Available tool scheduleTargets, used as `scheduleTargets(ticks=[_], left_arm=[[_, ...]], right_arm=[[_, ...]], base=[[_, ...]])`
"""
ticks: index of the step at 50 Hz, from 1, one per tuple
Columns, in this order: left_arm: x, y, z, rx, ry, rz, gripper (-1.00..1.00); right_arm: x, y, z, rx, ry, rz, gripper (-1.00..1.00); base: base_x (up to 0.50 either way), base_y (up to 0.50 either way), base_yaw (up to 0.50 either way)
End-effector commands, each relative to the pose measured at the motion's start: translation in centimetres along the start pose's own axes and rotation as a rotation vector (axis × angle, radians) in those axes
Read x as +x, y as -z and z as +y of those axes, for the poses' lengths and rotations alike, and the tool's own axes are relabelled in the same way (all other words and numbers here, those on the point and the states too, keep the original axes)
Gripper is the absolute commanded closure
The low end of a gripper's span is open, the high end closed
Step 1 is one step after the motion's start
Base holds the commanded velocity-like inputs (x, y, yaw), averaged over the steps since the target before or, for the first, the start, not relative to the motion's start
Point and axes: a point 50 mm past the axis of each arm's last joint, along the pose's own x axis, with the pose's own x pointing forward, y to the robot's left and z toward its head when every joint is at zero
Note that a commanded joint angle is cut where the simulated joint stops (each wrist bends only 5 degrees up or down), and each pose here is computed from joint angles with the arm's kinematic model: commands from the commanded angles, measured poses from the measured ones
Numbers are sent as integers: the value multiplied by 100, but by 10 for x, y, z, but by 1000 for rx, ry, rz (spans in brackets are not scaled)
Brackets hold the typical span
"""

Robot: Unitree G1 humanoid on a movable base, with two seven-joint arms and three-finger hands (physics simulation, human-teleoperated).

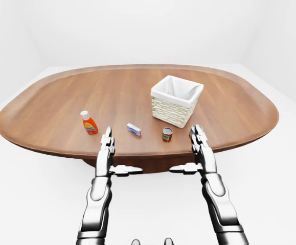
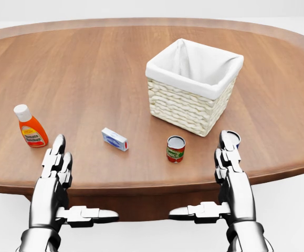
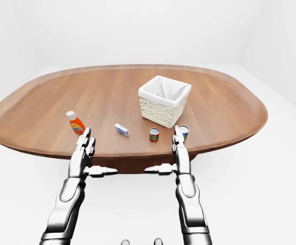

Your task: Pick up the alphabet soup and the cream cheese box, and put them in the basket.

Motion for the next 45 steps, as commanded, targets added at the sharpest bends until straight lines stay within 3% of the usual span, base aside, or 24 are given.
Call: scheduleTargets(ticks=[1,29,45], left_arm=[[-1,-1,5,16,10,-11,-100],[0,0,4,14,22,-13,-100],[0,0,4,18,22,-13,-100]], right_arm=[[0,0,-7,-3,-1,-2,-100],[1,2,-6,1,-11,7,-100],[1,2,-6,4,-15,2,-100]], base=[[0,0,0],[0,0,0],[0,-18,0]])
